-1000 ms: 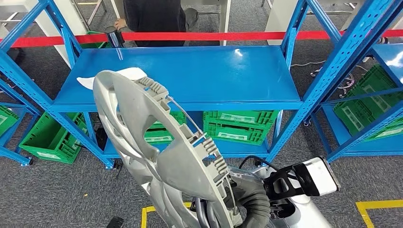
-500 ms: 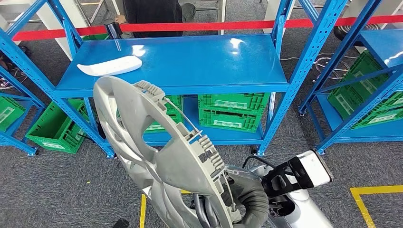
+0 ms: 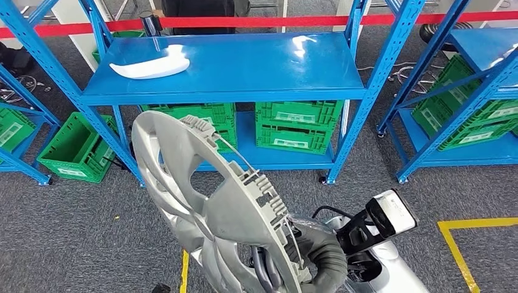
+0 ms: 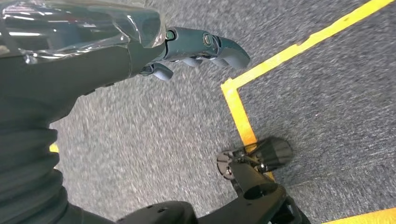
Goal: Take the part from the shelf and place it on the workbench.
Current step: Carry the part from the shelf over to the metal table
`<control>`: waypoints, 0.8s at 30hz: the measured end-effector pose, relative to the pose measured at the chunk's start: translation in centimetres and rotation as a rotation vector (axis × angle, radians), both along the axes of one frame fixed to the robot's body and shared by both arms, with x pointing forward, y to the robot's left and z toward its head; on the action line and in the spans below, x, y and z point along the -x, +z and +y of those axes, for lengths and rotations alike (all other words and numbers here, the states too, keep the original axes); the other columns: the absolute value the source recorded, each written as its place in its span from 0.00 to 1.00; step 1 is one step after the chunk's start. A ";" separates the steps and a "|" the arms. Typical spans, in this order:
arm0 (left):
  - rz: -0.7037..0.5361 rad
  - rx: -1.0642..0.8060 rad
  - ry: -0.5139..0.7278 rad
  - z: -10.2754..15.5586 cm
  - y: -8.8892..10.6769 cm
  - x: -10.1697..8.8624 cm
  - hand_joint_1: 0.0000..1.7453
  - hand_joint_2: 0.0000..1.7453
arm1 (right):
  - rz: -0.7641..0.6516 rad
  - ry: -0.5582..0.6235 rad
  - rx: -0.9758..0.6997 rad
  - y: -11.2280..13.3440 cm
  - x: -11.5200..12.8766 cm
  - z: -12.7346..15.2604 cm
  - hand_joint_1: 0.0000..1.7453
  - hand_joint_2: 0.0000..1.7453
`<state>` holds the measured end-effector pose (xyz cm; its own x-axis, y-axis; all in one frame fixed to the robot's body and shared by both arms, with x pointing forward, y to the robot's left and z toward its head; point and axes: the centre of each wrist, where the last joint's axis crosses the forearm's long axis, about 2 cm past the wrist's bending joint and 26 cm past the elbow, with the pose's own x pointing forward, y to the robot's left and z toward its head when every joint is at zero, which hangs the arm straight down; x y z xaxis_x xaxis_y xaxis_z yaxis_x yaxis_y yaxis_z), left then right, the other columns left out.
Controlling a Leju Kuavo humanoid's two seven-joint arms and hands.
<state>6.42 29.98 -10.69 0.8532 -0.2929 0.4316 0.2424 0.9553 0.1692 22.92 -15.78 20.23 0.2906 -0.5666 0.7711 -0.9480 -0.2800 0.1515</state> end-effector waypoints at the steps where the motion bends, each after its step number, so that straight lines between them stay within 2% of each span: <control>1: -0.003 -0.002 0.011 0.1 0.0 0.0 0.00 1.00 | 0.001 0.002 -0.002 0.2 -0.1 0.2 1.00 1.00; 13: 0.009 -0.008 0.045 0.6 -0.1 0.8 0.00 1.00 | 0.003 0.020 -0.011 0.7 -0.4 1.3 1.00 1.00; 20: -0.003 -0.018 0.073 1.1 0.0 0.4 0.00 1.00 | -0.009 0.027 -0.020 1.2 -0.6 1.7 1.00 1.00; 24: -0.013 -0.008 0.096 0.2 0.1 -0.3 0.00 1.00 | -0.018 0.024 -0.021 1.4 -0.8 1.7 1.00 1.00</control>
